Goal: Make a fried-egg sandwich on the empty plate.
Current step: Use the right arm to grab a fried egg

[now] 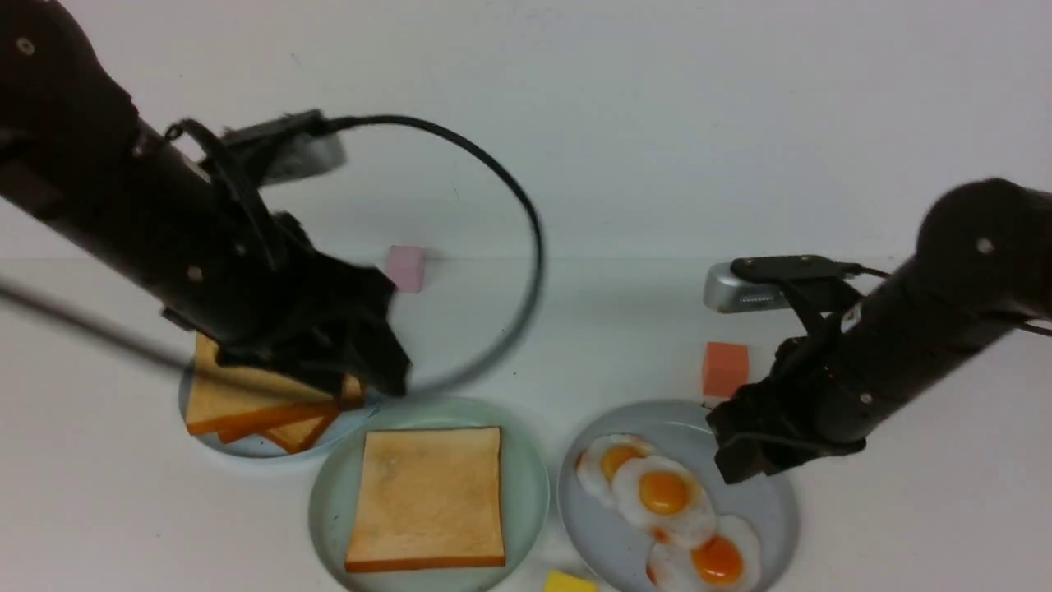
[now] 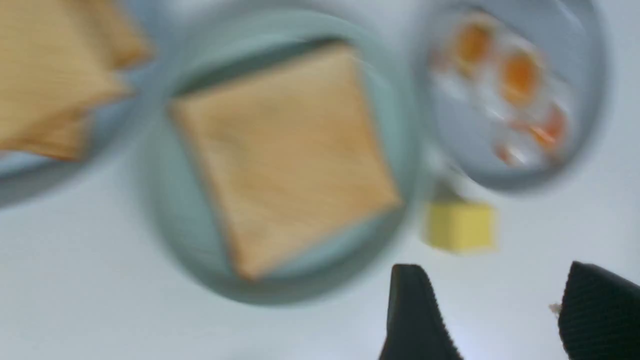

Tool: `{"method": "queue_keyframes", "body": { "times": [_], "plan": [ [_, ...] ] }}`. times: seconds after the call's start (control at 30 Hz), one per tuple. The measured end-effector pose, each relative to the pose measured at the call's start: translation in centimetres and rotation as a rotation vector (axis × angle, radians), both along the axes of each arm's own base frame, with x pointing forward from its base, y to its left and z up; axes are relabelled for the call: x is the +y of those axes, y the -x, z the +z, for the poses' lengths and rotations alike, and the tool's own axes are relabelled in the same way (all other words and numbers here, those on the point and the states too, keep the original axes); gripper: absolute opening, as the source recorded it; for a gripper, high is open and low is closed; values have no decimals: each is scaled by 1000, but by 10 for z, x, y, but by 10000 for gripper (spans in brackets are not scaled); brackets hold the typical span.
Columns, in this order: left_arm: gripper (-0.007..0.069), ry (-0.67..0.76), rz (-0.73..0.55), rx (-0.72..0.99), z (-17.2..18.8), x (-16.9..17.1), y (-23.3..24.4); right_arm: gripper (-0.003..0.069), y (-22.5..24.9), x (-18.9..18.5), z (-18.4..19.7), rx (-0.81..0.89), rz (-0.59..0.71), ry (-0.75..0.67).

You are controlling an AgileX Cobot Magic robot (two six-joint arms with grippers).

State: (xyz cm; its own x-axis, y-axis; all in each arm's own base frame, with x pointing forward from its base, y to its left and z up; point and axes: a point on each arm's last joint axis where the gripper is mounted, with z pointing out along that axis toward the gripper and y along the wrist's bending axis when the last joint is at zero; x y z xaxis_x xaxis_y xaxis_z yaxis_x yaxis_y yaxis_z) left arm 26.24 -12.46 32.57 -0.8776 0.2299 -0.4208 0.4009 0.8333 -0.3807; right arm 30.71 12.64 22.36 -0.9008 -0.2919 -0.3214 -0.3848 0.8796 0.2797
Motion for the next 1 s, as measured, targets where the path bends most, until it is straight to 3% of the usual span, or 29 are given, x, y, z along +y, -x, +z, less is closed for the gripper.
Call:
{"method": "queue_keyframes", "body": {
  "times": [0.17, 0.3, 0.47, 0.67, 0.8, 0.93, 1.0],
  "plan": [
    [395, -10, -199, -87, -1, -38, 56, 313, -24, -17, -31, 65, 47, -70],
    [365, -2, -316, -189, -6, -56, 92, 313, -38, -26, -48, 81, 22, -202],
    [287, 31, -326, -265, -8, -55, 106, 313, -48, -27, -69, 83, 11, -307],
    [168, 37, -314, -273, -8, -55, 106, 304, -53, -24, -90, 97, 22, -334],
    [118, 41, -310, -271, -8, -55, 106, 244, -53, -24, -92, 95, 25, -336],
    [91, 42, -309, -273, -8, -55, 106, 80, -53, -24, -93, 98, 26, -335],
    [90, 41, -310, -276, -7, -54, 106, 38, -53, -24, -93, 102, 28, -338]
  ]
}}
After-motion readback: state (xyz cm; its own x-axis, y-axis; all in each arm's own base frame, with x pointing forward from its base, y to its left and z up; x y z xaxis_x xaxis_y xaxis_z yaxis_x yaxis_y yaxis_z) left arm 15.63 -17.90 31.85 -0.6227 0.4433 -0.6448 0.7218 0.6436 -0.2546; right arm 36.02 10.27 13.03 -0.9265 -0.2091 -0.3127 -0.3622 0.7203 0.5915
